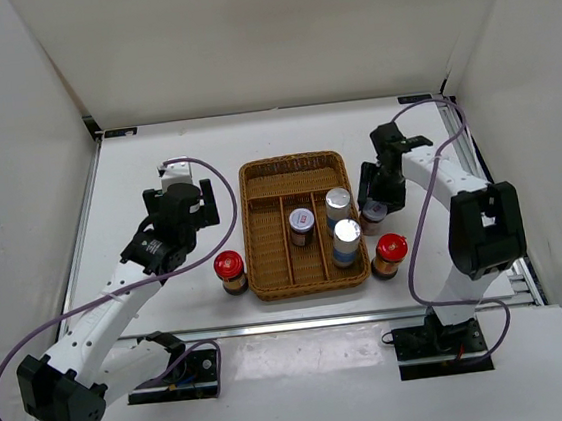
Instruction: Organize the condiment bottles
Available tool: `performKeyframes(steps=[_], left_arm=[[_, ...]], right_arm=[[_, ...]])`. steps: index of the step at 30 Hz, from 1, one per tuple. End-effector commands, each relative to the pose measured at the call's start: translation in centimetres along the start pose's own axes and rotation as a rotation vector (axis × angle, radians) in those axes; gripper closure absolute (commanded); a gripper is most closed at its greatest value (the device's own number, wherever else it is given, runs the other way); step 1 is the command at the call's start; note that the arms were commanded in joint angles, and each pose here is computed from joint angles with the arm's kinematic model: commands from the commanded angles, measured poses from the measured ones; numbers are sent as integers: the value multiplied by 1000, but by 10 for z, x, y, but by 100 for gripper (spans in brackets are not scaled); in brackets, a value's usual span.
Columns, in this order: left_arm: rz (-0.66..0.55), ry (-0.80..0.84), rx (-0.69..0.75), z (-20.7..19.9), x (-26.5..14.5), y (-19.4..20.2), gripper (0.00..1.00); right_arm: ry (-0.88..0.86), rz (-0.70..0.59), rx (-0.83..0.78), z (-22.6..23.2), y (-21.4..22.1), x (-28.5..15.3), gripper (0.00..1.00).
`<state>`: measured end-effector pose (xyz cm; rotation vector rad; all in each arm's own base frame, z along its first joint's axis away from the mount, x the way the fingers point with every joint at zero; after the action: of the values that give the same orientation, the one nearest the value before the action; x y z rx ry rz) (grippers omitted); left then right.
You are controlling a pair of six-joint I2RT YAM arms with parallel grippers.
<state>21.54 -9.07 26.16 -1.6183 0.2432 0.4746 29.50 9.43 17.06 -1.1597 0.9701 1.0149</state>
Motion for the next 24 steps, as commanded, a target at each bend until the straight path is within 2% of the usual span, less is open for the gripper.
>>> performKeyframes(steps=[1, 4, 6, 8, 10, 13, 15, 20, 24], left_arm=[[-27, 6, -12, 0, -3, -4, 0], [-24, 15, -12, 0, -3, -4, 0], [-20, 23, -12, -1, -4, -4, 0], [-17, 32, -11, -2, -4, -3, 0], [-17, 32, -11, -2, -4, -3, 0], [-17, 40, -7, -3, -5, -3, 0], [-20, 30, -8, -3, -5, -3, 0], [-24, 21, -8, -2, -4, -3, 0], [-24, 21, -8, -2, -4, -3, 0]], right_arm=[[82, -127, -10, 2, -3, -25, 67], [135, -206, -16, 4, -1, -55, 77], [198, -271, -22, 1, 1, -77, 88], [185, -389, -36, 5, 5, -114, 94], [151, -510, -76, 10, 12, -153, 96], [79, -619, -132, 20, 27, -191, 99], [-24, -642, -229, 34, 38, -209, 100], [-267, -571, -482, 77, 73, -220, 100], [-353, -498, -621, 108, 100, -214, 100]])
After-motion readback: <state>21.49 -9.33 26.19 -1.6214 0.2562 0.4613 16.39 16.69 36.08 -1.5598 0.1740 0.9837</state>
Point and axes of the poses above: each gripper's point midway between its finger pads, its own x axis out along the fingers, its own z axis along the line the jaws close on, y = z × x, the point moved 10 cm from there along -x, back along the fingers, and after that the axes turned 6 degrees about -x, right-handed, at the moved point
